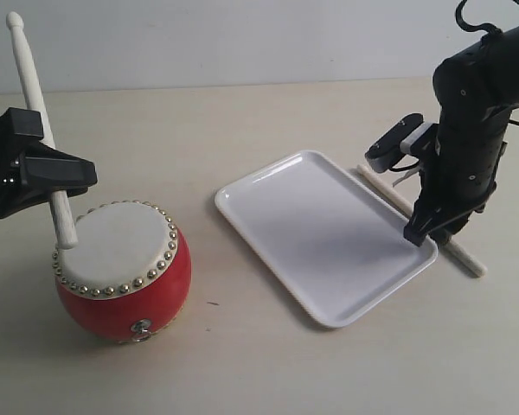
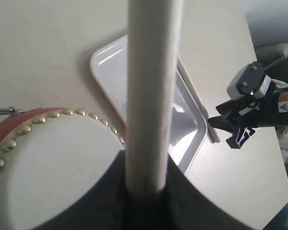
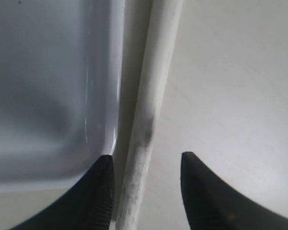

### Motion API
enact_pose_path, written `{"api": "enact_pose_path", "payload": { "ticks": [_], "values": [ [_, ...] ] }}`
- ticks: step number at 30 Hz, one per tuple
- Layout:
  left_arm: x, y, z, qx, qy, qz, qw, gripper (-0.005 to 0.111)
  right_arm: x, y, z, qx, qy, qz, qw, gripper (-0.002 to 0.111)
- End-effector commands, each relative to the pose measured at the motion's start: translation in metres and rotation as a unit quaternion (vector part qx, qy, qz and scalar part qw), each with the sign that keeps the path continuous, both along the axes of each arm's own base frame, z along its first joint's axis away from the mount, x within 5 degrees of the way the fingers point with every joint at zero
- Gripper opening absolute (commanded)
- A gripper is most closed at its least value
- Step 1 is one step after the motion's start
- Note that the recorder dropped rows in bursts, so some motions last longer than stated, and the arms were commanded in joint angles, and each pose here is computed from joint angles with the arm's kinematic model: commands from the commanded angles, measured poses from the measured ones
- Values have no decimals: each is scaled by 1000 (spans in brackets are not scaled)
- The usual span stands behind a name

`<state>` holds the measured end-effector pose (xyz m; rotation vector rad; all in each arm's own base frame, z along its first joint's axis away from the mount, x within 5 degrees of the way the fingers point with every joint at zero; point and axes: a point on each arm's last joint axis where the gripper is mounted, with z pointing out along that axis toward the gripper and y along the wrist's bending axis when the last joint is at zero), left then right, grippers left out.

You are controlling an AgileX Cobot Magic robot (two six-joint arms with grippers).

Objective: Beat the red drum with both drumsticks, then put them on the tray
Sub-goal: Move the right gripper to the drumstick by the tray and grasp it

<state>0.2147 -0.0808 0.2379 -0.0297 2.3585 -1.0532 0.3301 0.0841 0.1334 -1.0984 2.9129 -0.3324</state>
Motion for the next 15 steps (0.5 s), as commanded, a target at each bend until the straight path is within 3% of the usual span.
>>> {"api": "enact_pose_path", "payload": {
  "ticks": [1, 15],
  "values": [
    [-1, 0, 1, -5, -3, 0, 1000, 0, 4, -1, 0, 2, -12, -2, 1000, 43],
    [-1, 0, 2, -8, -2, 3, 1000, 0, 5, -3, -18, -19, 3, -15, 1000, 43]
  ]
}}
